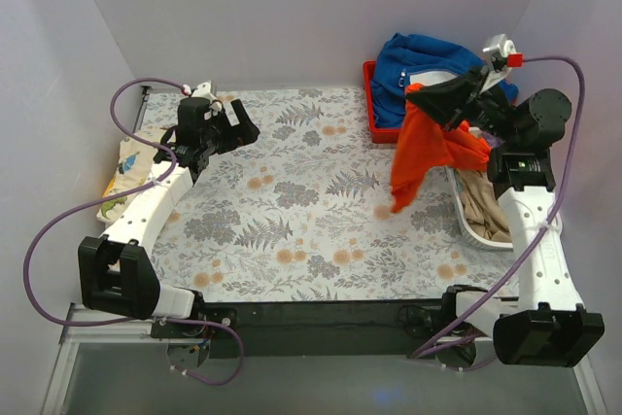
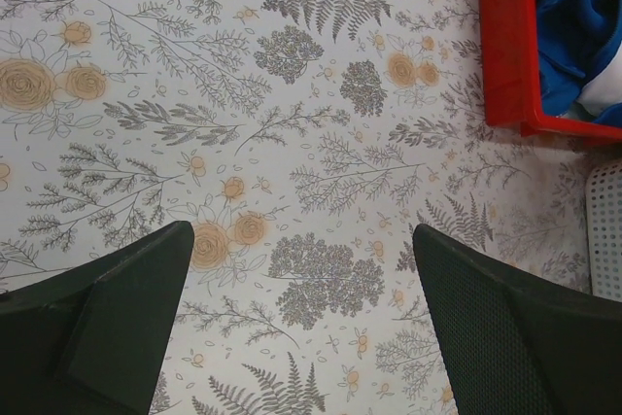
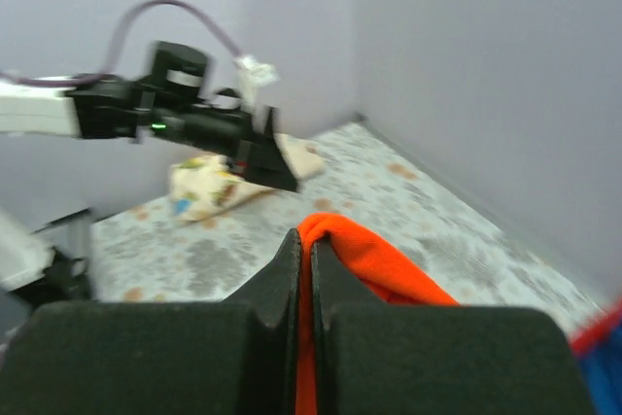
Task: Fold and stack the t-shirts
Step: Grab the tshirt from the pile, then move the tshirt to the center of the board
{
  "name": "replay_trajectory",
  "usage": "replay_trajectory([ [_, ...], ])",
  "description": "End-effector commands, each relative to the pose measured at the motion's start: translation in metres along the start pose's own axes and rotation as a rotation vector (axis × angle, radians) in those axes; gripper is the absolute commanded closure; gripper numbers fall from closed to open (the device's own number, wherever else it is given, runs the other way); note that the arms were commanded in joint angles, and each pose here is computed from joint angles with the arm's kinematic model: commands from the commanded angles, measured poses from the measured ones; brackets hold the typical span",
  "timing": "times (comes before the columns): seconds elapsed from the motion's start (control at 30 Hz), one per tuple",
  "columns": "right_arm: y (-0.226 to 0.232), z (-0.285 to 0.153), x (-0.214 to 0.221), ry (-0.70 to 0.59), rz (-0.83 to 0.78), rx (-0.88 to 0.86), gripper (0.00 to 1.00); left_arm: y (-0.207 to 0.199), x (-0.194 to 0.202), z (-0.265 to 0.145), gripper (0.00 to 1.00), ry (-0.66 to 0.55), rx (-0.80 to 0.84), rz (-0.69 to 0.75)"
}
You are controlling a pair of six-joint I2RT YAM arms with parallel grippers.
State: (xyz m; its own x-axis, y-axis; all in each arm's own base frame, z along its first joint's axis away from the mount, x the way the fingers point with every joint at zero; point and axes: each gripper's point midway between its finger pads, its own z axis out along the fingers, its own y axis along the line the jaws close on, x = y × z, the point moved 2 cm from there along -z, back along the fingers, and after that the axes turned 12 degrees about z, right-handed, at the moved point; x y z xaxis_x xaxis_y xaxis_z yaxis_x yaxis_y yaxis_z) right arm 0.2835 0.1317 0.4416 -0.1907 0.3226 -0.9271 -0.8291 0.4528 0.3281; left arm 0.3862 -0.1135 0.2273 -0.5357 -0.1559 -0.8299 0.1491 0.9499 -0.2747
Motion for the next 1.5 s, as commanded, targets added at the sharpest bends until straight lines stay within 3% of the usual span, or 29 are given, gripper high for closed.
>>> replay_trajectory([
  [0.0,0.094,0.026,-0.02,0.06,-0.09,-0.411,0.99,-0.003,-0.03,-0.016,0.04,-0.099,-0.021,-0.017],
  [0.2,0.098,0.087,0.025,0.16,0.1,-0.526,0.99,0.017,-0.043,-0.03,0.02,-0.157,-0.133,-0.062],
  [0.43,0.07,0.161,0.159,0.395,0.354,-0.46,0.99,0.024,-0.055,-0.046,0.02,-0.187,-0.182,-0.053],
  [0.67,0.084,0.195,0.234,0.544,0.405,-0.413,0.99,0.026,-0.055,-0.051,0.02,-0.159,-0.192,-0.022],
  [0.83,0.082,0.157,0.257,0.68,0.295,-0.173,0.99,0.03,-0.041,-0.05,0.02,-0.106,-0.2,-0.013],
  [0.93,0.103,0.119,0.259,0.715,0.249,-0.128,0.99,0.028,-0.026,-0.044,0.02,-0.062,-0.174,-0.027],
  [1.2,0.149,0.005,0.315,1.007,0.456,-0.057,0.99,0.022,0.002,-0.029,0.03,0.04,-0.109,-0.053],
  [1.23,0.159,-0.004,0.314,1.021,0.465,-0.073,0.96,0.022,0.002,-0.029,0.03,0.043,-0.108,-0.05],
  [1.27,0.166,-0.01,0.315,1.046,0.477,-0.072,0.86,0.021,0.002,-0.029,0.03,0.047,-0.107,-0.049],
  [1.3,0.178,-0.019,0.316,1.093,0.478,-0.092,0.64,0.022,0.005,-0.027,0.03,0.061,-0.108,-0.042],
  [1.4,0.172,-0.022,0.306,1.099,0.407,0.006,0.46,0.022,0.011,-0.024,0.03,0.094,-0.098,-0.034],
  [1.47,0.145,-0.003,0.282,0.963,0.281,0.177,0.36,0.021,0.017,-0.024,0.04,0.118,-0.089,-0.032],
])
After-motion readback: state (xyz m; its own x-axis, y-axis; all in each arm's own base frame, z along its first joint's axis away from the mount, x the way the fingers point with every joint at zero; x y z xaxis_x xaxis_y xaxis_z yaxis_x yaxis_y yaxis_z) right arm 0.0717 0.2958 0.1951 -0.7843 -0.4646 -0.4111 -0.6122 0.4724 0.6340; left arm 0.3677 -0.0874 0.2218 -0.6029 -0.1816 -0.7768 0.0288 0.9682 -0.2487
